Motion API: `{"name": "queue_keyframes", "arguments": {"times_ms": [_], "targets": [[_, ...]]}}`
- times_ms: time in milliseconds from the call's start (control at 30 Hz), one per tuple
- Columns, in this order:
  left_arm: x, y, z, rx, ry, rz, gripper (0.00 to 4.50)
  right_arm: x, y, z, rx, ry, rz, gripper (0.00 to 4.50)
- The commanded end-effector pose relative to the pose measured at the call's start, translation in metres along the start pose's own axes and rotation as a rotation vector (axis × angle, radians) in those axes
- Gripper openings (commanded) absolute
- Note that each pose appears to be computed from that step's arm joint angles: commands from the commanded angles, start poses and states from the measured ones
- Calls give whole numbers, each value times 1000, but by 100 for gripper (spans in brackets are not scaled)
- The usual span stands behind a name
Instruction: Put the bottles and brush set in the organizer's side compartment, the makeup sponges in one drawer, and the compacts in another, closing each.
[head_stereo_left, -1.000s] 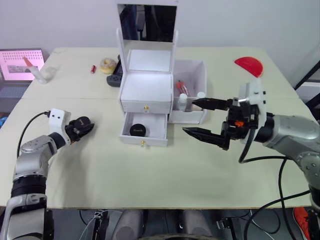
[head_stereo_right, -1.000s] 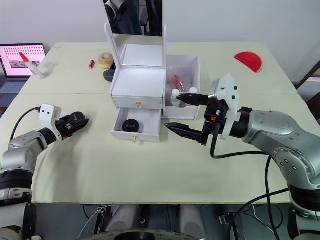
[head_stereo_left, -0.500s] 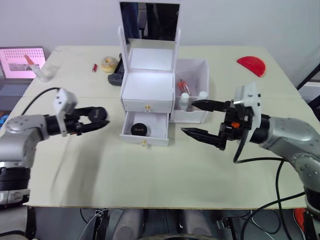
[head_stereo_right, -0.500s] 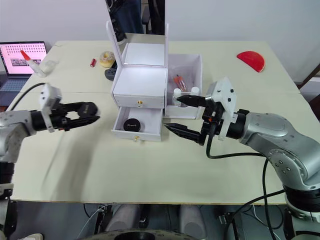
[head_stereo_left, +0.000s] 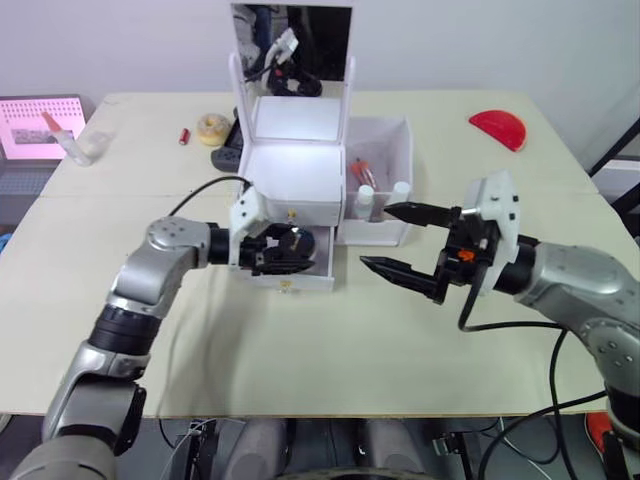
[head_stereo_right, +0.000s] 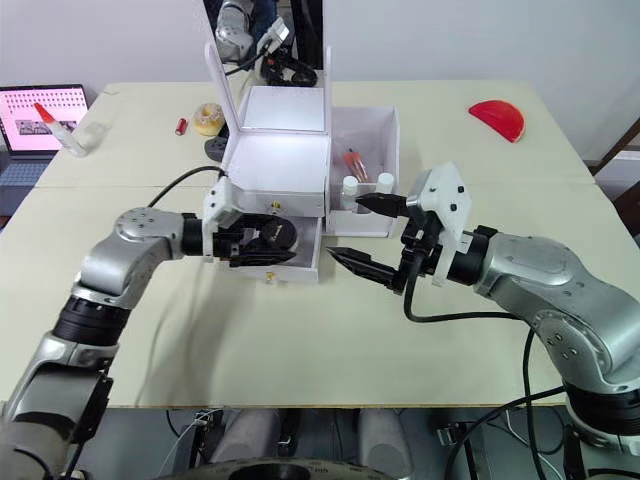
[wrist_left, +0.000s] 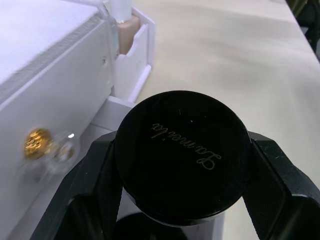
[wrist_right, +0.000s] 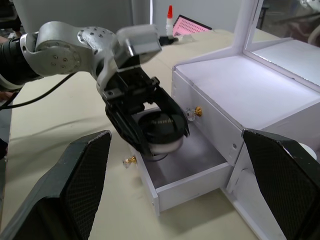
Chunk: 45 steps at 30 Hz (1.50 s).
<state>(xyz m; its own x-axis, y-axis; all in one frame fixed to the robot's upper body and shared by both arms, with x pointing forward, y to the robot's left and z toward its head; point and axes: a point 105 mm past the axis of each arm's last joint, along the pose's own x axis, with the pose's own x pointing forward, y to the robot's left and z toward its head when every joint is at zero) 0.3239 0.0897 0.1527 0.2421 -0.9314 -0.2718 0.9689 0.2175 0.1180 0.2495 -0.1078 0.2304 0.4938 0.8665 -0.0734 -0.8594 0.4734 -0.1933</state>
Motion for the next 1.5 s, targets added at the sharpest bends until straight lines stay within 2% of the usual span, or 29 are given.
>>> {"name": "queue_keyframes", "arguments": {"times_ms": [33,567,633,667,700,967,1133,1267,1467,1500], "targets": [[3,1,8,46,-2,-7,268,-3,3,11,-35,-34,-17,450],[14,-2,5,33,21,-42,268,-4,6,12,-30,-45,-50,450],[14,-2,4,31,25,-46,370,-5,6,13,-32,-47,-55,450],[14,-2,4,32,28,-43,397,-5,6,13,-32,-48,-57,450],[15,-2,4,33,30,-44,446,-5,6,14,-33,-50,-59,450],[11,-1,11,11,11,-54,449,-6,4,14,-33,-53,-70,450],[-16,9,17,-14,-1,-30,449,-7,4,14,-30,-50,-72,450],[-52,14,29,-71,-35,-29,449,-10,4,12,-24,-47,-76,450],[-95,3,15,-140,32,-28,449,-26,0,7,-16,-14,-110,450],[-98,0,12,-148,46,-35,425,-29,-1,5,-13,-7,-117,450]]}}
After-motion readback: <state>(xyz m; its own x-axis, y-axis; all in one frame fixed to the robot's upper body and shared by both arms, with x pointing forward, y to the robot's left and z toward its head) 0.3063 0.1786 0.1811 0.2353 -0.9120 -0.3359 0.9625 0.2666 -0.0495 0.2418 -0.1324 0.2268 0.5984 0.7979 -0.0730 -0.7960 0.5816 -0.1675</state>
